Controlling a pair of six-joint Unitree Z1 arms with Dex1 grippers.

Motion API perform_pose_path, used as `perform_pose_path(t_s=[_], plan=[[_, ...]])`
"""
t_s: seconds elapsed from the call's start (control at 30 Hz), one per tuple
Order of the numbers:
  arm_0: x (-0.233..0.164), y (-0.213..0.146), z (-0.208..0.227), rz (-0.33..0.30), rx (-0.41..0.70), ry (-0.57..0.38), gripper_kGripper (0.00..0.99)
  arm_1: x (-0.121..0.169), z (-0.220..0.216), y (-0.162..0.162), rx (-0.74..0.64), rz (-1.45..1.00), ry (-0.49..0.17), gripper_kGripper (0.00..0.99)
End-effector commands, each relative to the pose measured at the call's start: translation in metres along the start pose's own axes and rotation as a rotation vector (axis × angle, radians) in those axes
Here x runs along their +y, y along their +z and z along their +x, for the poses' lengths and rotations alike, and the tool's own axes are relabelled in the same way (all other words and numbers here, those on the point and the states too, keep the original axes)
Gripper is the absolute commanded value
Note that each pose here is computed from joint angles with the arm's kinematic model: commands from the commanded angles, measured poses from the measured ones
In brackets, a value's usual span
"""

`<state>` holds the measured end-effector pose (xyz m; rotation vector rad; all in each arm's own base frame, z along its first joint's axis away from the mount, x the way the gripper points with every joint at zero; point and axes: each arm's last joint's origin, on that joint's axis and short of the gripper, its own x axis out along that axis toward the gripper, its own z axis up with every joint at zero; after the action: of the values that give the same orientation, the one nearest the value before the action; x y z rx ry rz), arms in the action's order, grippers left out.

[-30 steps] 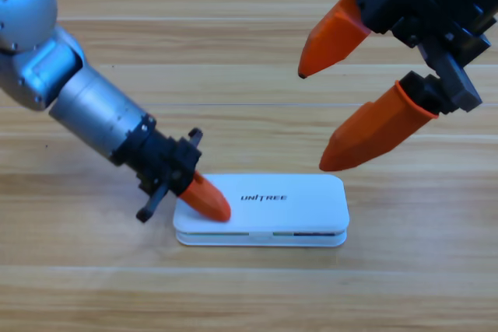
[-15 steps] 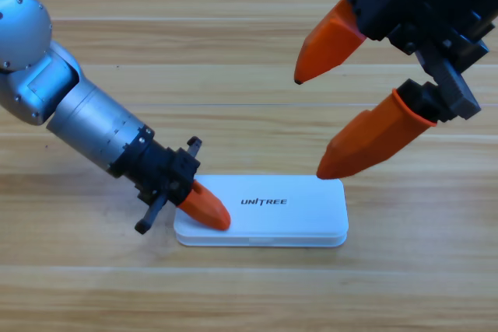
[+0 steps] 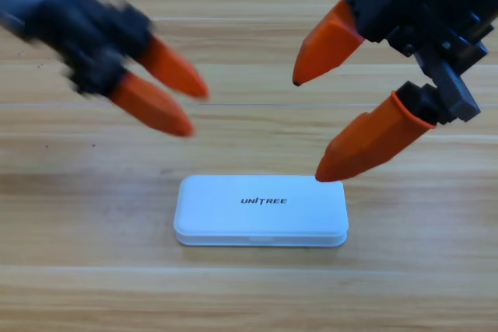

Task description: Clean up eraser and pencils

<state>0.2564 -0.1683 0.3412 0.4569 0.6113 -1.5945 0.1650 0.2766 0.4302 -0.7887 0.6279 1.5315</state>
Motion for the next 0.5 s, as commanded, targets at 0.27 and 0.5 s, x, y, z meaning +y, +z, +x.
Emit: perform_pose_path(t_s=[0.27,0.5], plan=[[-0.122,0.006,-0.033,0.130,-0.060,-0.068,0.990,0.002,0.018,-0.001,0.050,-0.004,0.000,0.916],[-0.122,0.006,-0.032,0.152,-0.048,-0.061,0.990,0.001,0.012,0.004,0.032,-0.006,-0.020,0.916]])
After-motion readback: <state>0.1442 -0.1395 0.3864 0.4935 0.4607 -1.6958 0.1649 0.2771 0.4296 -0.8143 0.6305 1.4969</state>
